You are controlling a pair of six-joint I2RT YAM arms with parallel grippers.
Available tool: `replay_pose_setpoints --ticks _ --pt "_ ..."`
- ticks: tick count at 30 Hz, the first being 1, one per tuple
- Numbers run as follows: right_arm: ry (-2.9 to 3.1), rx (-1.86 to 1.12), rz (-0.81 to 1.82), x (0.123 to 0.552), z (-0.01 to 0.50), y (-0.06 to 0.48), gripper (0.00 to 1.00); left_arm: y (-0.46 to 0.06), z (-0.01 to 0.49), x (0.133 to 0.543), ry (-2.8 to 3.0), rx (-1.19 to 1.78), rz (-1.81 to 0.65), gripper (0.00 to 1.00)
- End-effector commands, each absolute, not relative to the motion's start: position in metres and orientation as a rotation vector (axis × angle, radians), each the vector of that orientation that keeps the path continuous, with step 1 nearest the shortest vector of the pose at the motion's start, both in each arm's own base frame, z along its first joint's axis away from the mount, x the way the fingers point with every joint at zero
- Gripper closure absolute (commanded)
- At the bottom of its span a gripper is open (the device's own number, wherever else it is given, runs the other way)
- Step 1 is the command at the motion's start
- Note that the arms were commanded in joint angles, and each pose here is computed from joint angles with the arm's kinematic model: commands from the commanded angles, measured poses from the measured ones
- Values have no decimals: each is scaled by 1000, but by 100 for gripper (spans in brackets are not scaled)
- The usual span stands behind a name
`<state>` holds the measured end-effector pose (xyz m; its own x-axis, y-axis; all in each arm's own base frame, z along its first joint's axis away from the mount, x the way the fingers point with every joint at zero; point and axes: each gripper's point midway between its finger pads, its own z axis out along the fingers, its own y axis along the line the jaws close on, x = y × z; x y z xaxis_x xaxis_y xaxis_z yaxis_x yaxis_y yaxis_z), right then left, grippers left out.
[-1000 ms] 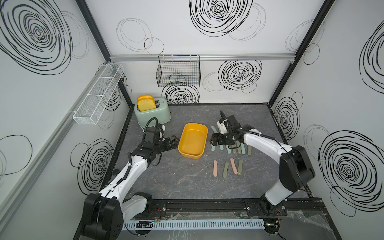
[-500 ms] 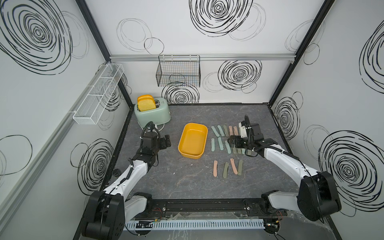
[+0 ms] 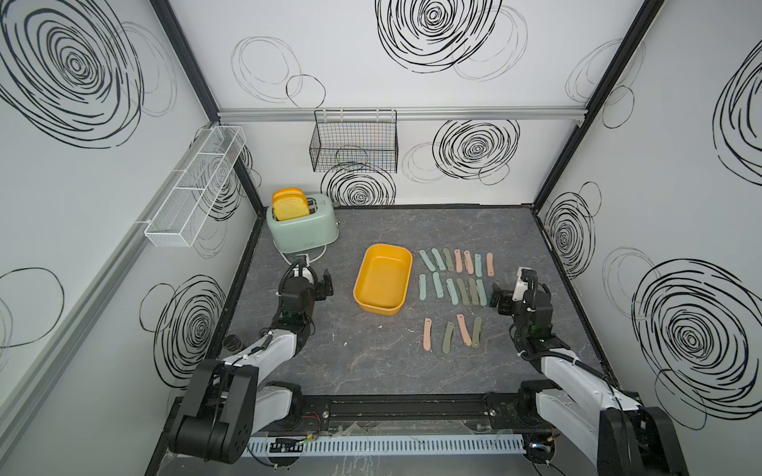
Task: Take the fruit knife out of the storage box
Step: Reset both arms
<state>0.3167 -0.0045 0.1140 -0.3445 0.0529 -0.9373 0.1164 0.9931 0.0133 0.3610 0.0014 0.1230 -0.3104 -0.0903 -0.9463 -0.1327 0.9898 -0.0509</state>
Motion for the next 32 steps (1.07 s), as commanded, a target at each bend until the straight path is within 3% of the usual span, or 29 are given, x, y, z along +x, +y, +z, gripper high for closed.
replay_pose_setpoints --ticks 1,6,12,32 --pt "1680 36 -76 334 154 1 1 3 147 375 1751 -172 9 2" --pt "1601 46 -81 343 154 -4 1 -15 158 377 1669 1 68 2" --pt "1735 83 -46 372 120 -13 1 1 148 366 1613 -82 76 2" --pt "1707 14 -5 371 124 -3 1 1 148 368 1619 -79 62 2"
